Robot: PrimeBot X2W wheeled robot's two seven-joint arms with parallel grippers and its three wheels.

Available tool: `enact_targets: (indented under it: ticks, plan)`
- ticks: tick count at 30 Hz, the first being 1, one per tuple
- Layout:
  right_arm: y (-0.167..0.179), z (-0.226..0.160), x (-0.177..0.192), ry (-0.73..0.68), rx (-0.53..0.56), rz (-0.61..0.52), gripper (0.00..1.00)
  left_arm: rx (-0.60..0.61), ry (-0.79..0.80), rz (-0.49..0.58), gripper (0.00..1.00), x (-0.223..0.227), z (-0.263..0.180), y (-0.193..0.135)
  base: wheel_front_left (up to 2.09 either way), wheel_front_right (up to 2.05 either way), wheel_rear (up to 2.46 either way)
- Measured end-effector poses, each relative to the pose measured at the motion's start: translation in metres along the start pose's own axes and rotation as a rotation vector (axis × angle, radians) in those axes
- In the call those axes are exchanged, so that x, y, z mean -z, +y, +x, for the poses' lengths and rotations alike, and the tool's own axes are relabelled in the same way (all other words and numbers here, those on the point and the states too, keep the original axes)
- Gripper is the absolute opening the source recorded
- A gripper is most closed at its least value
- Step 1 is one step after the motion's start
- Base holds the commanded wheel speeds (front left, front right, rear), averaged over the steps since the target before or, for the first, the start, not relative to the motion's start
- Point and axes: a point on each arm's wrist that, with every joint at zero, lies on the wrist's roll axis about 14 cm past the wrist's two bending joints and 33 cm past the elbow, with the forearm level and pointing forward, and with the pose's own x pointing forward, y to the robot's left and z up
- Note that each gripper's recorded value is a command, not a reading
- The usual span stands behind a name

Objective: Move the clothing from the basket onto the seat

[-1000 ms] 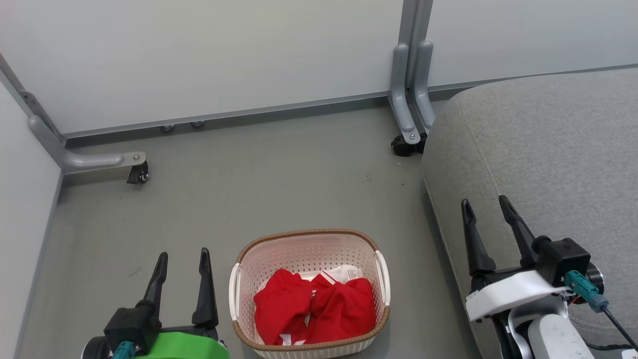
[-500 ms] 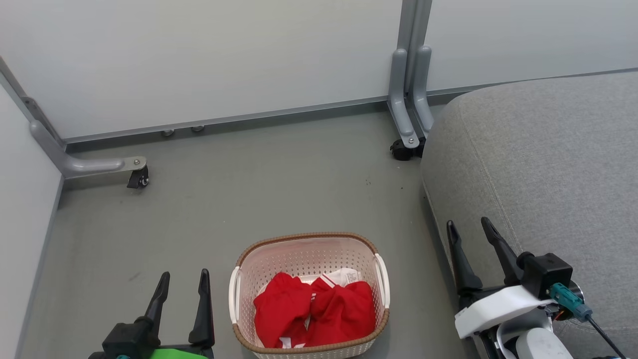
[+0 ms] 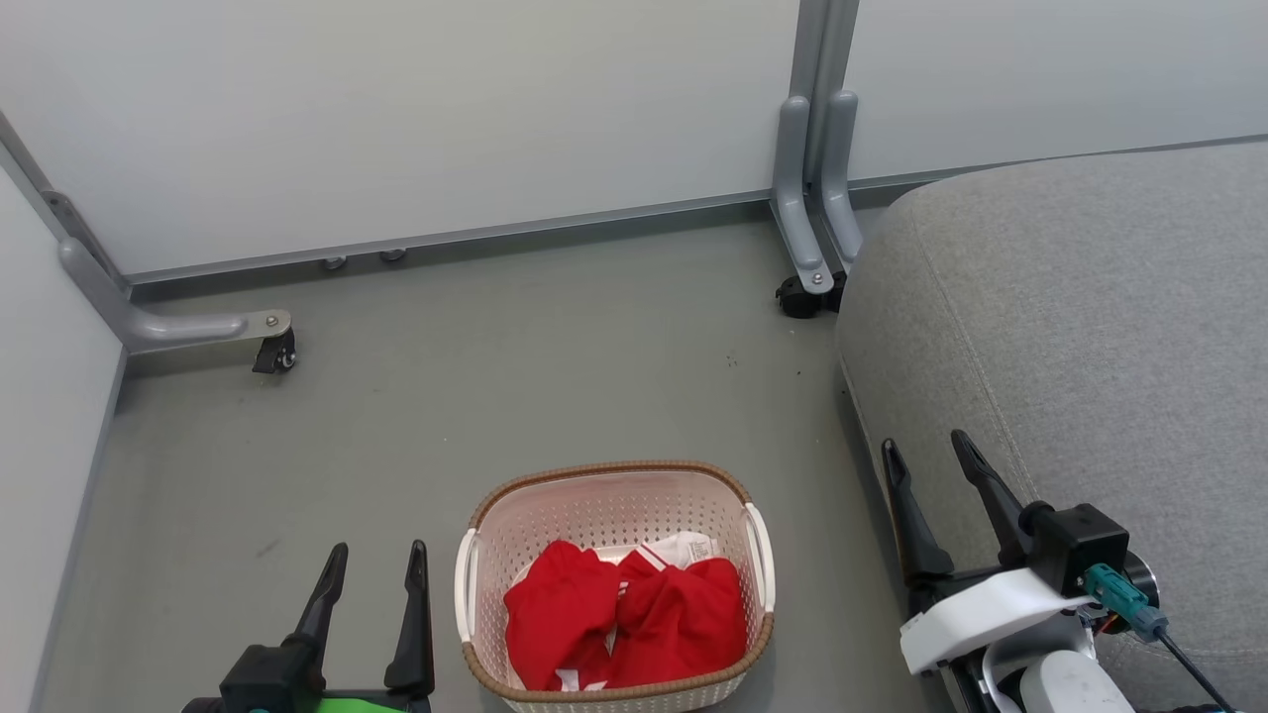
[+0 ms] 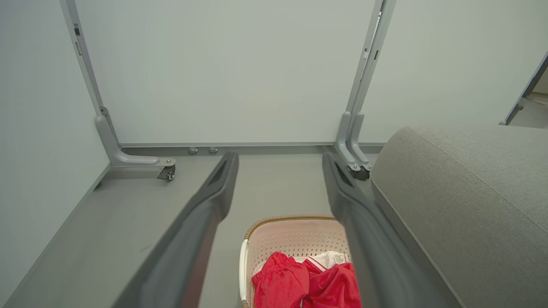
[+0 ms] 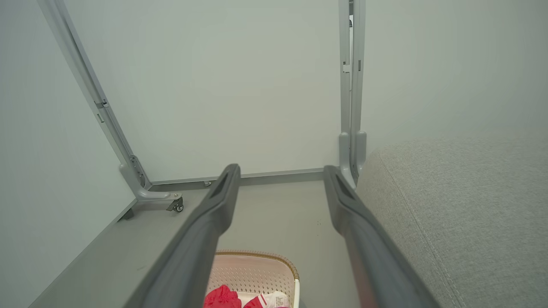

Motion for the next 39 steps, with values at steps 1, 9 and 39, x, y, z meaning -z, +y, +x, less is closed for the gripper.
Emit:
enact_targets:
  ticks: [1,9,39]
  plan:
    - [0.0,0.0,0.0,0.0,0.0,0.001,1.0,0.001,0.001,0.001,1.0,0.0,0.0,0.0,0.0,0.0,0.0]
    - [-0.002,0.001,0.001,0.001,0.006,0.011,1.0,-0.005,0.004,0.0,1.0,0.001,0.0,0.002,0.0,0.0,0.0]
    - [-0.04,0.035,0.029,0.068,0.082,-0.028,1.0,0.078,0.24,0.099,1.0,0.082,0.06,-0.015,0.0,0.0,0.0]
